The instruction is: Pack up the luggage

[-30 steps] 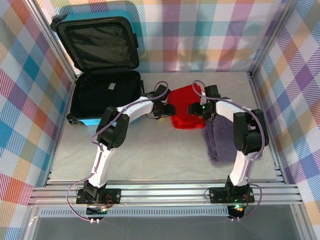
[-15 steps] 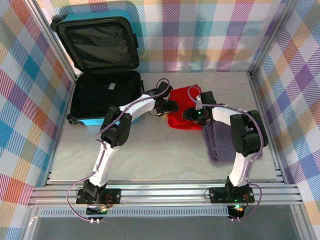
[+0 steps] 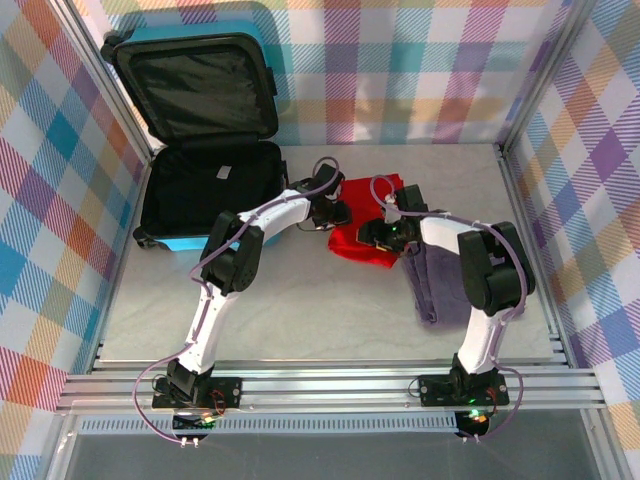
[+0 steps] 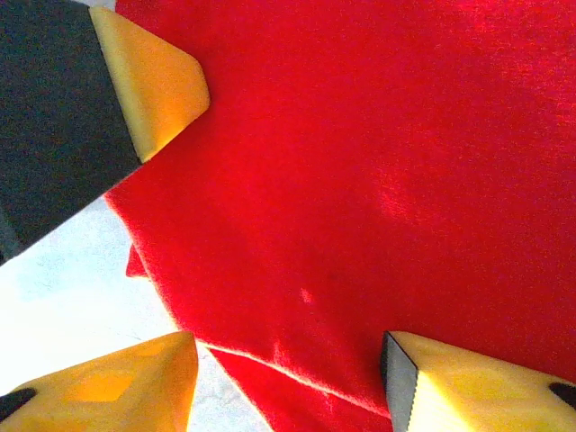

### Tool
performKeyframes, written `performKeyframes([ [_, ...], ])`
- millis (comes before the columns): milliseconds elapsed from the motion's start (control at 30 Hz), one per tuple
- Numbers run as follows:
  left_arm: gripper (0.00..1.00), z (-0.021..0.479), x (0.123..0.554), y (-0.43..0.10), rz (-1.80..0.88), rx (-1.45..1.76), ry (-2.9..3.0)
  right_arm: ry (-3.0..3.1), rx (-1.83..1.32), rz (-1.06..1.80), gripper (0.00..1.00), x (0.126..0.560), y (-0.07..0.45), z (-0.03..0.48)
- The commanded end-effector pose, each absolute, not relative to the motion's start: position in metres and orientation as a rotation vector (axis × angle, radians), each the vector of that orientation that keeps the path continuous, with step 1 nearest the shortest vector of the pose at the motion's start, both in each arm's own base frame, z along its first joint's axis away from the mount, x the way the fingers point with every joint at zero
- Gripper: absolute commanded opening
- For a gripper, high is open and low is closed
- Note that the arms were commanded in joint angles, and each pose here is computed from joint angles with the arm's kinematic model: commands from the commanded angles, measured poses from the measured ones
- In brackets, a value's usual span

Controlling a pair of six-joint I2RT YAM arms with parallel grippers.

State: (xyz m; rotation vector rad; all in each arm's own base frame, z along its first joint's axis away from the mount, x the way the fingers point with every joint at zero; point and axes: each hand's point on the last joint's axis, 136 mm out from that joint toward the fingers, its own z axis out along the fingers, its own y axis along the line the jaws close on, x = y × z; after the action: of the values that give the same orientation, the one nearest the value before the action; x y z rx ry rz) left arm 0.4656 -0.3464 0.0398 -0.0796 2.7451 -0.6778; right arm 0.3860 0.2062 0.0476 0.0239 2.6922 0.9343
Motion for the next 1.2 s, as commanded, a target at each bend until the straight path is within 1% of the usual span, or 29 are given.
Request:
performKeyframes([
  [0, 0.20, 0.060, 0.468, -0.344, -0.679, -0.056, 2.717, 2.639, -0.018, 0.951, 0.57, 0.394, 0.203, 0.083],
  [133, 0.12, 0.068, 0.467, -0.338, -0.635, -0.032, 2.718, 2.602, 0.007, 0.910, 0.58, 0.404, 0.187, 0.105],
  [233, 0.09, 0.078, 0.465, -0.329, -0.572, -0.004, 2.711, 2.589, 0.054, 0.881, 0.59, 0.410, 0.170, 0.114],
  [400, 0.05, 0.089, 0.459, -0.320, -0.520, 0.054, 2.723, 2.613, 0.130, 0.826, 0.59, 0.418, 0.151, 0.104],
  [800, 0.05, 0.083, 0.449, -0.311, -0.476, 0.097, 2.740, 2.727, 0.231, 0.785, 0.59, 0.433, 0.148, 0.062],
  [1000, 0.04, 0.067, 0.450, -0.308, -0.428, 0.119, 2.767, 2.758, 0.249, 0.710, 0.59, 0.437, 0.140, 0.052],
  [1167, 0.03, 0.062, 0.447, -0.310, -0.446, 0.126, 2.779, 2.774, 0.223, 0.740, 0.59, 0.444, 0.149, 0.047],
])
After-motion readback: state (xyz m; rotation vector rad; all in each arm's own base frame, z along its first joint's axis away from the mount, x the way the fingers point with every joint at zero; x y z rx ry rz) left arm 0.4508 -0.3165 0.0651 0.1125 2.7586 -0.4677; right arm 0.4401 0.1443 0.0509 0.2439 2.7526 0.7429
